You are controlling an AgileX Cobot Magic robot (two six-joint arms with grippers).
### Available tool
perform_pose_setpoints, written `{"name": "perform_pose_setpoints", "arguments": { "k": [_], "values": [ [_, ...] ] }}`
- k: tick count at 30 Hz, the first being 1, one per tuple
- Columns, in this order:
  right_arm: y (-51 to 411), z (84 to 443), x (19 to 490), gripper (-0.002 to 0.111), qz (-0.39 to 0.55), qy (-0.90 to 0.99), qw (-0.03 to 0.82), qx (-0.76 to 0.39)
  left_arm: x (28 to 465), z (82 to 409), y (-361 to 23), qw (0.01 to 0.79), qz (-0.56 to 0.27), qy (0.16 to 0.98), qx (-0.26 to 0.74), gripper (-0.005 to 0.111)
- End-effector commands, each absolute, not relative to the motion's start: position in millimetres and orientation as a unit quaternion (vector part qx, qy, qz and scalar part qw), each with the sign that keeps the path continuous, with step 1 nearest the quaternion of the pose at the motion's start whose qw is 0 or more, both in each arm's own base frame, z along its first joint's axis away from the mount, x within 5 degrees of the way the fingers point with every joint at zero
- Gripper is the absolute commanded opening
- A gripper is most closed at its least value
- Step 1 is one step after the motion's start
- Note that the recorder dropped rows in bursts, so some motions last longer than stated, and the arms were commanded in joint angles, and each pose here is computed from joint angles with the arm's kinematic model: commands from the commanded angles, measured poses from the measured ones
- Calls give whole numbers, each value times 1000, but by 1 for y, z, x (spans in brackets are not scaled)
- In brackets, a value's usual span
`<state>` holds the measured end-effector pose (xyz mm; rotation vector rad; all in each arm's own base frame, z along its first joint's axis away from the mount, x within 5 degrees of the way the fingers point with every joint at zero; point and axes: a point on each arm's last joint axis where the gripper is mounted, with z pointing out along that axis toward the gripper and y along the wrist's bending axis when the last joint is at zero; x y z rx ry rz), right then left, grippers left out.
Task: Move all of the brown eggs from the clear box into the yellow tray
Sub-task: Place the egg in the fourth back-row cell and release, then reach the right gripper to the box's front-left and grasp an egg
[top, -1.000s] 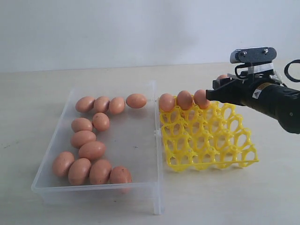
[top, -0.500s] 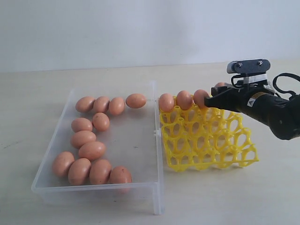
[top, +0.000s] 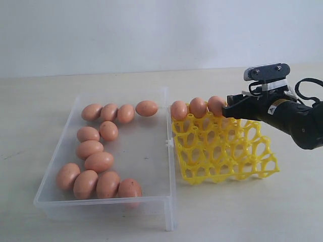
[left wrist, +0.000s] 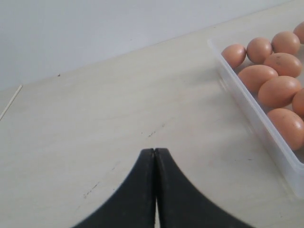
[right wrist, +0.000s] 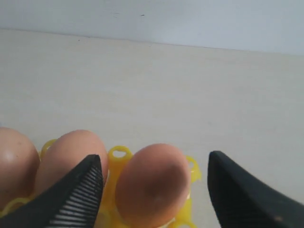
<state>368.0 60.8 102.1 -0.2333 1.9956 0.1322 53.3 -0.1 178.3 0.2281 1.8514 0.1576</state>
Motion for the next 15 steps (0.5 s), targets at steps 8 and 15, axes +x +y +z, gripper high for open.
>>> {"name": "perform_pose_setpoints", "arguments": {
  "k": [8, 15],
  "values": [
    [59, 142, 364, 63, 74, 843, 530, -61, 53, 181, 0, 600, 66, 791, 96, 0],
    [94, 209, 334, 61, 87, 896, 429, -67, 53, 181, 0, 600, 66, 791, 96, 0]
  ]
}}
